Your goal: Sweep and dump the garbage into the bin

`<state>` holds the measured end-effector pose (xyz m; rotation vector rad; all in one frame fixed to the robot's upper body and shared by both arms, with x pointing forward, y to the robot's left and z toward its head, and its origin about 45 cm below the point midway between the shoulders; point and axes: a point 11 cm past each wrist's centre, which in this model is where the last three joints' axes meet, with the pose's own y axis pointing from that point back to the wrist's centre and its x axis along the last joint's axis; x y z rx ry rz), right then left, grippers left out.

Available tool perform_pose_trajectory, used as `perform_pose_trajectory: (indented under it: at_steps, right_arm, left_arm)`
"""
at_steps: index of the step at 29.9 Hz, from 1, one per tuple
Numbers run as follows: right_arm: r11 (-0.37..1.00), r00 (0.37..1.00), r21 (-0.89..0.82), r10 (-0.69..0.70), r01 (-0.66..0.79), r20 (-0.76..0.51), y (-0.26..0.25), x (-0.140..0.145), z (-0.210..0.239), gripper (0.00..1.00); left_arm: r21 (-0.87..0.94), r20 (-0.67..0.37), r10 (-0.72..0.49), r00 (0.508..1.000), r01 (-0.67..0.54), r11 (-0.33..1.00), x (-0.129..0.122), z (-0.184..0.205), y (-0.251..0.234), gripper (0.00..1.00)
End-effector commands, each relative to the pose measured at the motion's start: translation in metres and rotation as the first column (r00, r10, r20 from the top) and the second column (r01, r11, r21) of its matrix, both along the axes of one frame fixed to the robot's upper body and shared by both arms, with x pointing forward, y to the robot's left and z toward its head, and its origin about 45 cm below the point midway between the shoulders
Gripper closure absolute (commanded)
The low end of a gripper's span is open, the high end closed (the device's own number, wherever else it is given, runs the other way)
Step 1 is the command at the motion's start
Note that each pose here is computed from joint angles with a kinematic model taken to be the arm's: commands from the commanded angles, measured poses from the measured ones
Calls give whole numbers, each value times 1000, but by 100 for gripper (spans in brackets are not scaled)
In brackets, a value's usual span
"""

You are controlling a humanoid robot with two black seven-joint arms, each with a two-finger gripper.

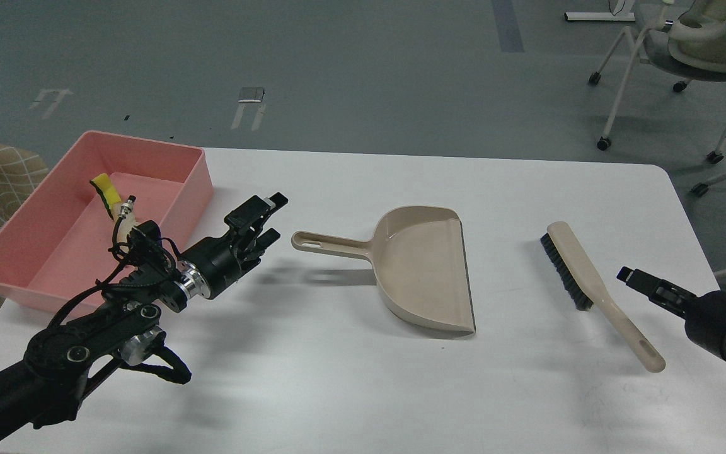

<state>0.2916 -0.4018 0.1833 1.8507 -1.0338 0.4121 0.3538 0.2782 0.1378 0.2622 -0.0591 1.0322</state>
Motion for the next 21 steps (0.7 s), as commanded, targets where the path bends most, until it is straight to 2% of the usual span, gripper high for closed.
perform_pose_trajectory:
  at_steps: [1, 8, 10, 14, 18, 21]
  right_arm:
    - [998, 996, 39, -53, 50, 78, -7, 11, 20, 3]
    - [980, 946, 173, -145, 97, 290, -12, 44, 87, 1]
    - [949, 916, 304, -192, 82, 352, -2, 61, 109, 1]
    - [882, 890, 468, -251, 50, 379, 17, 79, 120, 0]
    - [774, 810, 620, -442, 128, 385, 25, 98, 111, 0]
    - [697, 787, 707, -501, 121, 360, 43, 114, 112, 0]
  left_arm:
    - [5, 20, 34, 999, -34, 999, 10, 15, 18, 4]
    - [-47, 60, 116, 991, -113, 992, 28, 52, 53, 3]
    - [-114, 57, 171, 984, -164, 980, 34, 64, 63, 3]
    - [-181, 64, 216, 974, -202, 963, 40, 75, 68, 2]
    - [-282, 124, 295, 947, -252, 926, 54, 107, 83, 2]
    - [-349, 146, 344, 927, -277, 895, 60, 125, 97, 2]
